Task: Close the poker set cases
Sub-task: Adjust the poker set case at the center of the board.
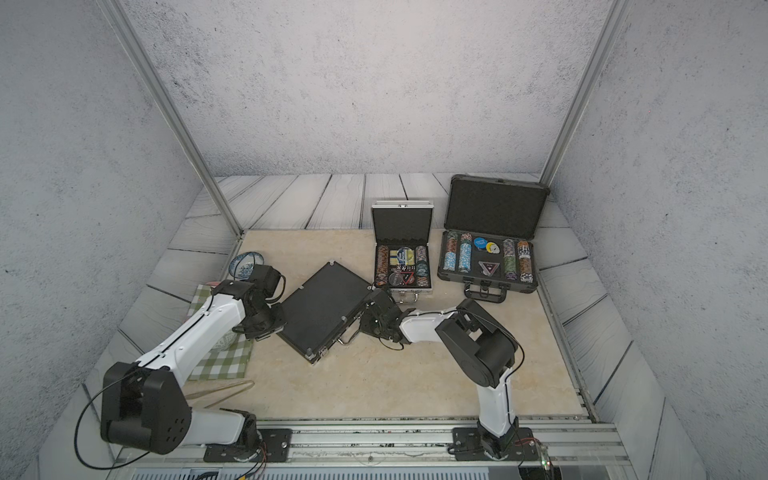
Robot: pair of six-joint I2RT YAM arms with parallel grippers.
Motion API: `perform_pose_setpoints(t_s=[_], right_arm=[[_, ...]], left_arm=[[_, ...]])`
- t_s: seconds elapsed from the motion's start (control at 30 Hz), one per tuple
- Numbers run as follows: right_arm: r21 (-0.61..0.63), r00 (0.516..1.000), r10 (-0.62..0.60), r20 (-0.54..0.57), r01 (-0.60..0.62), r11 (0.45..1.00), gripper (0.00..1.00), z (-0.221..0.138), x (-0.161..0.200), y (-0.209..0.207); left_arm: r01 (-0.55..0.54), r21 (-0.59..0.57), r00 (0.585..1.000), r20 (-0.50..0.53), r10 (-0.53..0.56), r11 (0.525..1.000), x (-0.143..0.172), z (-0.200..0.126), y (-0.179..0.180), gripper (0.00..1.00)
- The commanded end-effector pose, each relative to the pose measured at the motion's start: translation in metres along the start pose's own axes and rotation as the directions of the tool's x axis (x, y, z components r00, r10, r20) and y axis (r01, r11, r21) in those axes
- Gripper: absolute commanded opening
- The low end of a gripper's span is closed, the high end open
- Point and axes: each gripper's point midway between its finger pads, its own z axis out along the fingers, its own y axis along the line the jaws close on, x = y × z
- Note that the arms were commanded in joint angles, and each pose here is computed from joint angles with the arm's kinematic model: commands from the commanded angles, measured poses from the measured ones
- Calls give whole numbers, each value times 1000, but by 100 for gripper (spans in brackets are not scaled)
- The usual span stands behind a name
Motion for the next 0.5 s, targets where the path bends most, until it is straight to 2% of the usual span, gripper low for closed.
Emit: perform_pose_setpoints(t_s=[0.0, 0.1, 0.2, 0.33, 0.47], right_arm=[[63, 997, 5, -76, 0, 998, 10, -4, 24, -20], [60, 997, 5, -78, 0, 998, 10, -4, 24, -20], [51, 996, -4, -84, 8, 999, 10, -4, 25, -17], [36, 995, -20, -99, 23, 999, 11, -3, 28, -11], [27, 993, -36, -116, 39, 999, 13, -1, 34, -6]], left_arm=[[52, 29, 999, 4, -53, 998, 9, 1, 2, 22], [64, 13, 998, -23, -63, 998, 16, 15, 5, 13], [51, 17, 997, -62, -50, 999, 20, 29, 0, 8], [53, 76, 997, -63, -48, 996, 15, 41, -16, 6], [68, 50, 997, -29, -67, 996, -3, 43, -20, 6]])
